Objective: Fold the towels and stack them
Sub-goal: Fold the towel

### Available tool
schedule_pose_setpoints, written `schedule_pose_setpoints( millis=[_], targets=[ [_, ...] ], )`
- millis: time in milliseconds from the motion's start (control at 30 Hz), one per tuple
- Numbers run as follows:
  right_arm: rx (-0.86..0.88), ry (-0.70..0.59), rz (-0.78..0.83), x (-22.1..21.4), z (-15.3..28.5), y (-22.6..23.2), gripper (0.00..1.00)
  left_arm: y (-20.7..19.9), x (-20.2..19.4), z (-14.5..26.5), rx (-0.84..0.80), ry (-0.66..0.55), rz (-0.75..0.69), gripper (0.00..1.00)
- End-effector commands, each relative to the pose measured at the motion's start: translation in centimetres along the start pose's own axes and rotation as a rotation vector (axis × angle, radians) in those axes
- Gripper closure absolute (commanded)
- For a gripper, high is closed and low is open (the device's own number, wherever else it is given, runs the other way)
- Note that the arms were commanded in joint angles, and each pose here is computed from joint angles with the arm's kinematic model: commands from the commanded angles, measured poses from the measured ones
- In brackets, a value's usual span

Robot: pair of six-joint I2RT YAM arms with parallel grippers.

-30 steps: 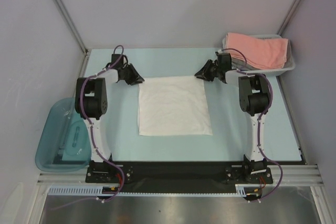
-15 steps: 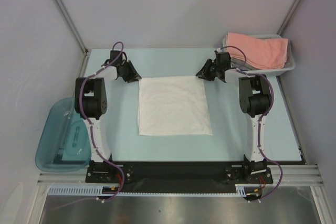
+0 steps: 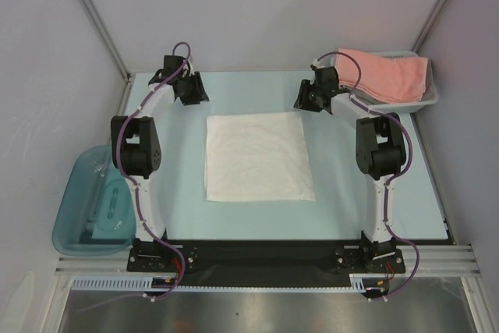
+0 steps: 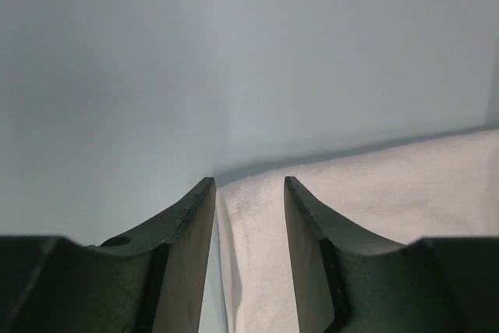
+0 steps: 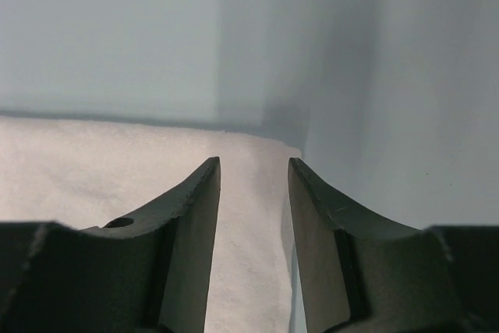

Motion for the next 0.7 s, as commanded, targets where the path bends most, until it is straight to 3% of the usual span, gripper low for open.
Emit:
schedule_pose_setpoints(
  millis=[0, 367, 667],
  targets=[
    [-0.063, -0.014, 0.127, 1.6, 1.5, -0.1, 0.54, -0.1, -0.4, 0.7, 0.016, 0.047, -0.118, 0.53],
    [-0.058, 0.056, 0.228, 0.0, 0.1, -0.8, 0.5, 0.9, -3.3, -0.5, 0.092, 0.15, -0.222, 0.46],
    [-0.053, 0.107, 0.253, -1.2, -1.4, -1.1, 0.52, 2.2, -3.7, -2.6, 0.175, 0.202, -0.222, 0.48]
  ],
)
Point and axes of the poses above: each gripper's point midway between its finger pads, its own z axis back along the fingers, its own y axis along the line the jaws close on, x = y × z, the point moved 6 cm from there along z, back along the fingers, and after that the axes turned 14 degrees about z, right-handed, at the moved point
